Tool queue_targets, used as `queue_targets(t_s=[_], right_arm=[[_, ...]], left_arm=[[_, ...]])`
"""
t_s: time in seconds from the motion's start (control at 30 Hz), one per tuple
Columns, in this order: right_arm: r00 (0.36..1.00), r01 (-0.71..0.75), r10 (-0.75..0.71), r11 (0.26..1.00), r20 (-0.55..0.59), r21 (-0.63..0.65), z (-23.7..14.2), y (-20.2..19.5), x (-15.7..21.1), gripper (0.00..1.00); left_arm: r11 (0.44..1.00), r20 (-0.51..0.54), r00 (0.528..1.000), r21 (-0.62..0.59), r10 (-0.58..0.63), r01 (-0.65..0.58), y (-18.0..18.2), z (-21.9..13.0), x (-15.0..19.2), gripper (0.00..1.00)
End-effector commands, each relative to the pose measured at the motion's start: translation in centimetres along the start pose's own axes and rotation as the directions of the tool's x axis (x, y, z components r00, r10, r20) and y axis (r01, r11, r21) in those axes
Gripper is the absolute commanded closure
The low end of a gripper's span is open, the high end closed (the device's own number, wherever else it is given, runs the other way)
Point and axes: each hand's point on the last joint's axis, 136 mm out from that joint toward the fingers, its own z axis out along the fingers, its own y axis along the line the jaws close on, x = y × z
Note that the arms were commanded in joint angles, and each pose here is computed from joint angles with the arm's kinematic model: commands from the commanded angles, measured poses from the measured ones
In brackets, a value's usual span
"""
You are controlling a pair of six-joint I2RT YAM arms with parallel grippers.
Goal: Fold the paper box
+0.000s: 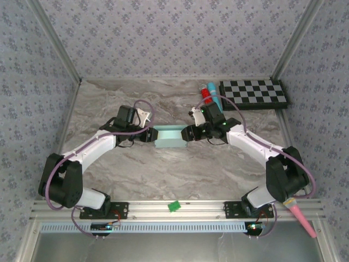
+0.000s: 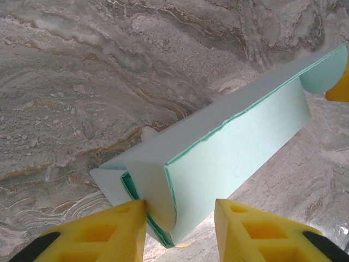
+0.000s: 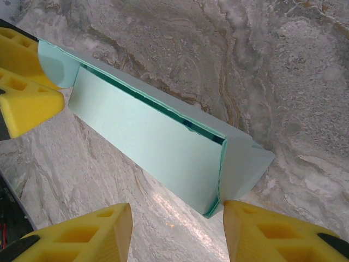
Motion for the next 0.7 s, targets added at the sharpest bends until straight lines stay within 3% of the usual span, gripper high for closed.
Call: queue_targets(t_s=[0.0,0.67], right_arm=[[1.000,0.015,-0.014,0.999,0.014,-0.044,-0.03,1.44,-1.00,0.51],[1.000,0.010,-0.010,0.998,0.008,-0.058,0.44,1.79,-1.04,0.52]], left_arm=[[0.999,0.016,1.000,0.030,0.027,-0.027,-1.00,0.03,-0.56,0.63],[0.999,0.008,1.000,0.011,0.030,-0.030,-0.71,0.09,-0.36,0.63]])
